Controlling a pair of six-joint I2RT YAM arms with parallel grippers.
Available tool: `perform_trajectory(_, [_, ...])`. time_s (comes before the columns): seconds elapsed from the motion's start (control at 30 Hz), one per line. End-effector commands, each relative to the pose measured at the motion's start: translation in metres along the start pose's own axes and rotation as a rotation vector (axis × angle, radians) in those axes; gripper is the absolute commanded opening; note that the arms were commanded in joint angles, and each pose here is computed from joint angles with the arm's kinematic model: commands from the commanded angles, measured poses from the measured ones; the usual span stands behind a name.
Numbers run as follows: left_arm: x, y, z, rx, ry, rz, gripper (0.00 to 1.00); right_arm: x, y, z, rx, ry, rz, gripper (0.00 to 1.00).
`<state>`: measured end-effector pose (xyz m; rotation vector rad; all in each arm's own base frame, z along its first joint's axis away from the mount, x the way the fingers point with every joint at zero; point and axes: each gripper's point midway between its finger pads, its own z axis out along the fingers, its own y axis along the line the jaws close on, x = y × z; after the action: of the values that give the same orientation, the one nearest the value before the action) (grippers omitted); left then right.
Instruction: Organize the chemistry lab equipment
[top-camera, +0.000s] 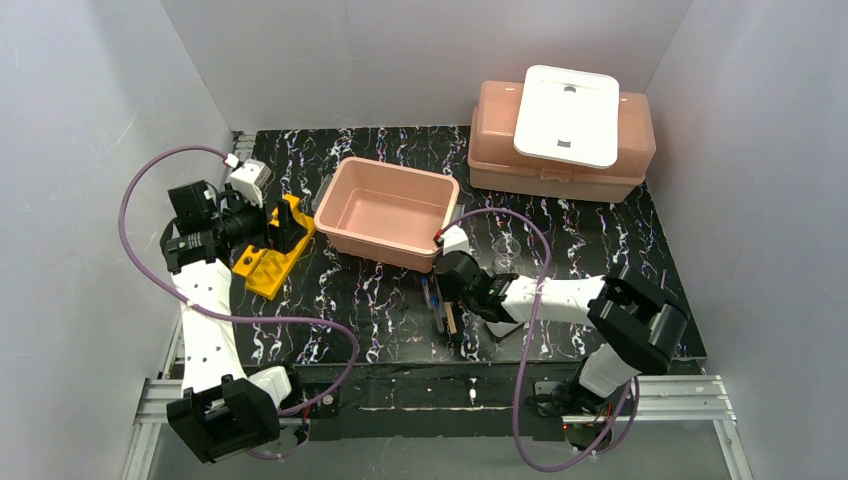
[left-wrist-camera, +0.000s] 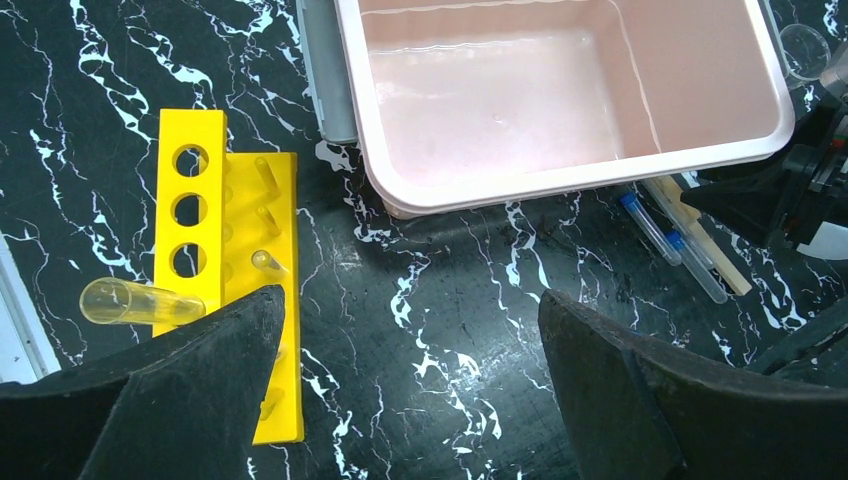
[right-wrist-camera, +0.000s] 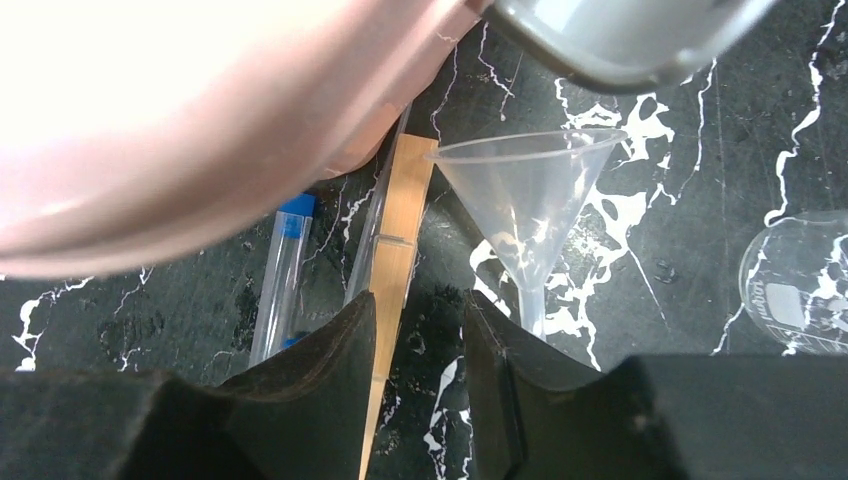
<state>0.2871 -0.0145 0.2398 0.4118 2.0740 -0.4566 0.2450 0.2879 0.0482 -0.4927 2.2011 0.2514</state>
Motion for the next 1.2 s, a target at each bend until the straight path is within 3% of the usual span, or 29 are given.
perform_trajectory(0.0, [-0.011, -0.004, -0.009, -0.015, -0.025, 0.051, 0.98, -0.013, 0.007, 0.009, 0.008, -0.068, 0.064, 0.44])
perform_trajectory(0.4, [-0.006, -0.002, -0.008, -0.019, -0.011, 0.06, 0.98, 0.016, 0.003, 0.015, 0.032, 0.004, 0.087, 0.41])
perform_trajectory(0.67, [-0.005, -0.004, -0.006, -0.006, -0.01, 0.051, 0.98, 0.019, -0.008, 0.001, 0.051, 0.006, 0.088, 0.23])
perform_trajectory(0.93, [0.0, -0.007, 0.002, 0.011, 0.001, 0.046, 0.98, -0.035, 0.005, -0.04, -0.081, -0.107, 0.072, 0.02])
perform_trajectory(1.17, [-0.003, -0.006, 0.003, 0.015, -0.009, 0.044, 0.98, -0.101, 0.051, -0.118, -0.446, -0.249, 0.002, 0.01])
